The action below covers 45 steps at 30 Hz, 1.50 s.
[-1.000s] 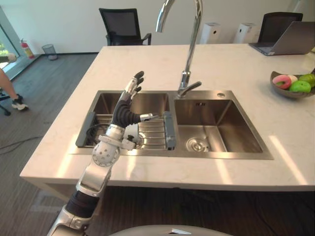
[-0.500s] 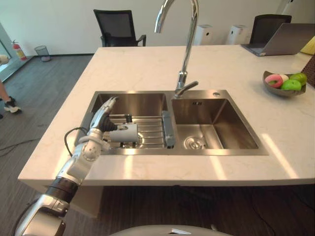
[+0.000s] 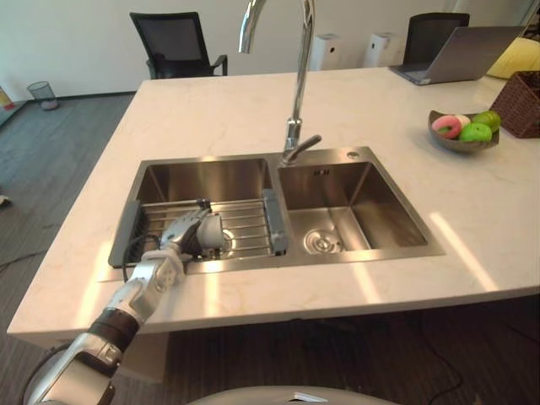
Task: Walk over to the sink, pick up the cup, carry it to the dishwasher, place the cup inside the dishwasher, then close the dishwasher door
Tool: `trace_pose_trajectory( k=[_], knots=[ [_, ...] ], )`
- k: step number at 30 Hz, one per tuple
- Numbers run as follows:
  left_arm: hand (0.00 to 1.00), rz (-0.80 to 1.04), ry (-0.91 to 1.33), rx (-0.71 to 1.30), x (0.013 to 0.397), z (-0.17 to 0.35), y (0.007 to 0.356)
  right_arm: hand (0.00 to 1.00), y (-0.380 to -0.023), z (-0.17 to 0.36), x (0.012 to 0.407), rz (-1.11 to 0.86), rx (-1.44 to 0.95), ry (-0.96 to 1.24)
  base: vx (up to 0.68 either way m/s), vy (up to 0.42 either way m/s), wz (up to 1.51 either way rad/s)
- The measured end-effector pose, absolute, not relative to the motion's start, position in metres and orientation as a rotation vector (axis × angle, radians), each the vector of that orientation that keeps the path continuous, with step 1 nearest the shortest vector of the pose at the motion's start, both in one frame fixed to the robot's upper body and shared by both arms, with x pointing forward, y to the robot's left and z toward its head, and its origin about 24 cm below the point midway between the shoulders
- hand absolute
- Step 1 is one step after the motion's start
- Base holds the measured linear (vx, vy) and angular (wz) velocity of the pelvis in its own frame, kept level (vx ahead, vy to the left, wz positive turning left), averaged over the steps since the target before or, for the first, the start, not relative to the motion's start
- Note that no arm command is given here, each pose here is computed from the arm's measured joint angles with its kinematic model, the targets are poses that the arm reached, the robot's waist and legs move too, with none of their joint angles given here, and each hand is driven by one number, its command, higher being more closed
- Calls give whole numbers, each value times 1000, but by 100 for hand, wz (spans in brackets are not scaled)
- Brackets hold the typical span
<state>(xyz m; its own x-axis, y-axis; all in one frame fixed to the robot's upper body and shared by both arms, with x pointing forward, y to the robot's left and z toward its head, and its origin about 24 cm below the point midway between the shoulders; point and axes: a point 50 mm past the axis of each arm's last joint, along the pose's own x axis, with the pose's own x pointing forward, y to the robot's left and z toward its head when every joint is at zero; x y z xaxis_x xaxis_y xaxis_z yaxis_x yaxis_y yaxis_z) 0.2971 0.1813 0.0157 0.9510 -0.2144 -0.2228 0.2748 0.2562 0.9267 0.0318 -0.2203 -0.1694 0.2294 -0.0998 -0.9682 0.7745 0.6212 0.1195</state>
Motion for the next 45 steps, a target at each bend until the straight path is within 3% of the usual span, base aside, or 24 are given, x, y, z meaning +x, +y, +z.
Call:
trace_pose_trajectory(
  k=[10, 11, 23, 31, 35, 38, 40, 45],
  knots=[
    [0, -388, 211, 1346, 308, 6, 187, 0, -221, -169, 34, -640, 628, 1247, -50, -3, -5],
    [100, -403, 249, 1356, 310, 5, 189, 0, -221, -169, 34, -643, 631, 1247, -40, -1, -2],
    [100, -487, 312, 1370, 324, 12, 188, 0, -220, -169, 37, -612, 608, 1257, -7, 0, -1],
    [100, -481, 148, 1299, 322, 16, 174, 0, -223, -168, 44, -590, 592, 1249, -12, 0, 0],
    [100, -309, -114, 1039, 317, 74, 172, 0, -223, -168, 39, -611, 620, 1261, 28, -12, 27],
    [100, -96, -314, 866, 313, 131, 190, 0, -228, -168, 25, -677, 662, 1257, 35, -4, 24],
    [100, 138, -512, 722, 298, 186, 219, 0, -228, -168, 24, -708, 701, 1235, 17, -2, 50],
    [100, 345, -656, 571, 254, 212, 260, 0, -227, -169, 11, -750, 725, 1237, -6, -13, 52]
  ],
)
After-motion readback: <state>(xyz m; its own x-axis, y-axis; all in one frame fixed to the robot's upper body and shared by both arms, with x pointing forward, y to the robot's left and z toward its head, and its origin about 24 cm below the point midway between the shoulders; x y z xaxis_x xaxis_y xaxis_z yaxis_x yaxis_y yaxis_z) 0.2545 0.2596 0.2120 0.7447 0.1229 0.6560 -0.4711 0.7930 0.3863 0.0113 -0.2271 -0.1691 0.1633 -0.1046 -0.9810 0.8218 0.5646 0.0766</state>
